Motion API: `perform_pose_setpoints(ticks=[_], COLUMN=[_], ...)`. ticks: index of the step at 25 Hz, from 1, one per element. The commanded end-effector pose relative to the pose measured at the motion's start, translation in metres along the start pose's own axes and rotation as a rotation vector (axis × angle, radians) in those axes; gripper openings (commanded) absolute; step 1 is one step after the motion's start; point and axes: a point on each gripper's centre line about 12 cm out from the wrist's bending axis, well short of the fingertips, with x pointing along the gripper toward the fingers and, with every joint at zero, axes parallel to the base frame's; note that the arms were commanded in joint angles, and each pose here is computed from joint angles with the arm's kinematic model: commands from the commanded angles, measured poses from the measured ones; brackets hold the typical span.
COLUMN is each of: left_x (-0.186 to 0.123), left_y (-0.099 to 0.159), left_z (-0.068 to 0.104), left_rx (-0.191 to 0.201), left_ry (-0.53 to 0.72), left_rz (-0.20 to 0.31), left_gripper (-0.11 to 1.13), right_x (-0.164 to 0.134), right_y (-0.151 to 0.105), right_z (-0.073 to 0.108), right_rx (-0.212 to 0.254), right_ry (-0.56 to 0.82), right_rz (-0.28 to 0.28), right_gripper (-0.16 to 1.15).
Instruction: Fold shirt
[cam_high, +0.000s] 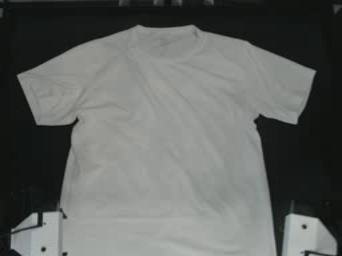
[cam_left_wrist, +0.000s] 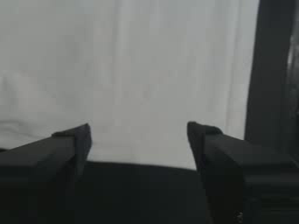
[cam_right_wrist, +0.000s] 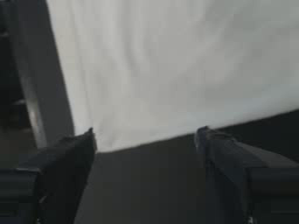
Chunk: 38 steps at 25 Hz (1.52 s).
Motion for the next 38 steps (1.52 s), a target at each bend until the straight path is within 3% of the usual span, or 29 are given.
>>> perform_pose_setpoints(ticks=[1, 6, 18, 33, 38], left_x=[0.001, 0.015, 0.046, 0.085, 0.094], left_y=[-0.014, -0.029, -0.047, -0.067, -0.070], left_z=[0.003, -0.004, -0.022, -0.045, -0.050], left_rx=[0.001, 0.001, -0.012, -0.022, -0.024], left_ry=[-0.010, 0.015, 0.086, 0.183, 0.209], left_rz=[-0.025, -0.040, -0.020, -0.033, -0.023], left_gripper=[0.96, 0.96, 0.96, 0.96, 0.90], right_x=[-0.002, 0.012, 0.046, 0.095, 0.109], right_y=[0.015, 0.026, 0.043, 0.059, 0.062], right_z=[0.010, 0.009, 0.002, -0.020, -0.026], right_rx=[0.009, 0.005, 0.003, 0.023, 0.013], right_ry=[-0.024, -0.003, 0.040, 0.125, 0.139], right_rz=[0.032, 0.035, 0.044, 0.060, 0.052], right_gripper=[0.97, 0.97, 0.97, 0.97, 0.97])
